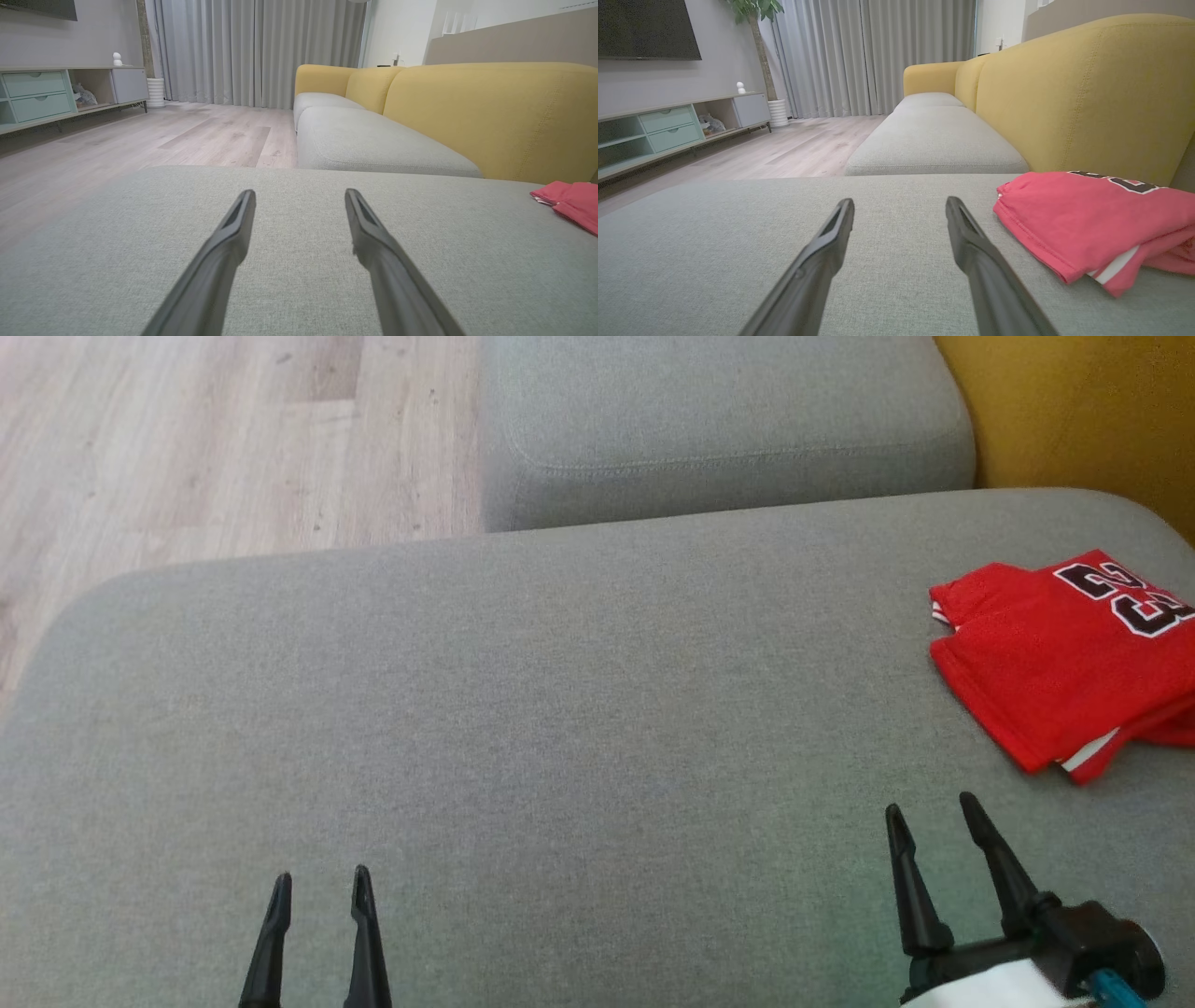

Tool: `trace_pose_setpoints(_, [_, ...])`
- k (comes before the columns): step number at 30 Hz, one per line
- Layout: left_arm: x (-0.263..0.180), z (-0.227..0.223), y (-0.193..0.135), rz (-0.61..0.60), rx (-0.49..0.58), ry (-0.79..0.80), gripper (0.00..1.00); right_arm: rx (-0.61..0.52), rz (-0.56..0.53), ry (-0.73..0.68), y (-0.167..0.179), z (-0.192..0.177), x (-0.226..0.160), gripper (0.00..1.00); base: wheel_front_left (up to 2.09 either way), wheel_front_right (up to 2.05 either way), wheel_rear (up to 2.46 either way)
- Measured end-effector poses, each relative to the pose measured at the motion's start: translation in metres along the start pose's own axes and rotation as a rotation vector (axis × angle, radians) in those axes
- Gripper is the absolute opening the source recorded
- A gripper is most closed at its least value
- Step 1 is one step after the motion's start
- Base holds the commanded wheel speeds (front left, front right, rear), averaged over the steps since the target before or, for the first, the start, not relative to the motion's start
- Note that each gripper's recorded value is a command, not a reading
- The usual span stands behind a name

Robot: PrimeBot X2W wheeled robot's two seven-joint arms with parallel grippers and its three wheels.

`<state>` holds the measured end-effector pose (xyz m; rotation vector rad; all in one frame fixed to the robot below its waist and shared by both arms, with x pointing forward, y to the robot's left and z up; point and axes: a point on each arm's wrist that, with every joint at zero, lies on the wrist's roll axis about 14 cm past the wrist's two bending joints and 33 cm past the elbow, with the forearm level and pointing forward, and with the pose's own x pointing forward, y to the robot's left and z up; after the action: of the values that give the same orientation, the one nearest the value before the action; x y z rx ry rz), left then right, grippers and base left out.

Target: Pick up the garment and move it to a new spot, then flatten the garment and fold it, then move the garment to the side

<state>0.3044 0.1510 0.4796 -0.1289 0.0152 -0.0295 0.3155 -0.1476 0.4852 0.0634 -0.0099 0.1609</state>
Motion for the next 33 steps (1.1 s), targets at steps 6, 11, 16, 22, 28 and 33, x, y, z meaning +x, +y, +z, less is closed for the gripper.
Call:
trace_pose_setpoints(6, [-0.006, 0.001, 0.001, 0.004, 0.005, -0.007, 1.0, -0.004, 0.006, -0.014, 0.003, 0.004, -0.003, 1.0, 0.0, 0.0, 0.0])
trace_pose_setpoints(11, [-0.006, 0.003, 0.001, 0.0, 0.011, -0.013, 1.0, -0.001, 0.003, -0.018, 0.003, 0.005, -0.005, 1.0, 0.0, 0.0, 0.0])
trace_pose_setpoints(16, [-0.012, -0.02, 0.003, 0.008, 0.015, 0.058, 0.0, 0.008, -0.002, 0.059, 0.003, -0.019, -0.013, 0.0, 0.0, 0.0, 0.0])
trace_pose_setpoints(22, [-0.017, -0.031, 0.007, 0.03, -0.04, 0.104, 0.0, 0.07, -0.024, 0.103, 0.001, -0.032, -0.019, 0.0, 0.0, 0.0, 0.0])
trace_pose_setpoints(28, [-0.016, -0.035, 0.009, 0.043, -0.114, 0.125, 0.0, 0.145, -0.048, 0.106, -0.003, -0.033, -0.018, 0.0, 0.0, 0.0, 0.0])
trace_pose_setpoints(33, [-0.012, -0.034, 0.01, 0.051, -0.171, 0.129, 0.0, 0.204, -0.068, 0.104, -0.006, -0.033, -0.015, 0.0, 0.0, 0.0, 0.0])
